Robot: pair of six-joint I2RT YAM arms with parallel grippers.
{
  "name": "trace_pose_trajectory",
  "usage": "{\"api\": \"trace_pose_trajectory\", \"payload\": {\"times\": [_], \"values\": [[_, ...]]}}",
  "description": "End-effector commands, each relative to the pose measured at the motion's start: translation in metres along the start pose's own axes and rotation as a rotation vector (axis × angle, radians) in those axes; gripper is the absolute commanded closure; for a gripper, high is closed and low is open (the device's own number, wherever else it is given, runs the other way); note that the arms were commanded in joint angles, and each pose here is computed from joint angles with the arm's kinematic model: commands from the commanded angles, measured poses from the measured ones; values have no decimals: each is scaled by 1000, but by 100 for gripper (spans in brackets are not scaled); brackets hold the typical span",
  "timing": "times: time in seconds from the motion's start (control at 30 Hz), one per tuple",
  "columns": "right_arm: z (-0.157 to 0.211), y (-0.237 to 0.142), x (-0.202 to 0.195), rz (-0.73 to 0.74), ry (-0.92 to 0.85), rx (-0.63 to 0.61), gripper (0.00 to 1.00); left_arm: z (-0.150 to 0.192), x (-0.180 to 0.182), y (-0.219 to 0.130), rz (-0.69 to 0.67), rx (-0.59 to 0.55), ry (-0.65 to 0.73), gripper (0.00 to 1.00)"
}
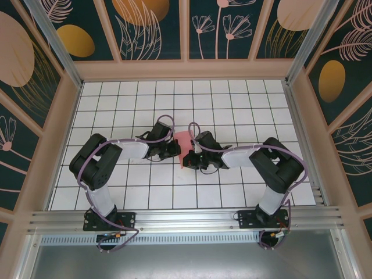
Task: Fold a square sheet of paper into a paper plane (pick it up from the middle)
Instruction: Third fold the triangle at the center of the table.
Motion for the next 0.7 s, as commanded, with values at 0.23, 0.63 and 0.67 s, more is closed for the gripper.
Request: {"api": "trace_pose_trajectory", "payload": {"times": [0.23,0.63,0.67], "values": [[-1,8,-1,12,-28,13,100,6,19,5,-92,19,6,99],[3,13,-13,56,-10,30,100,-10,2,-1,-68,-17,48,95],[4,12,-14,63,-9,32,100,-12,0,-2,-63,-21,54,94]]}}
Point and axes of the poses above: each hand's point on the last joint's axis, 136 mm out from that joint toward the fingers, its own y axis out along the fingers, its own x axis along the line the jaws close on, z = x × y, the point moved 1 cm from there along -y, back along the fingers
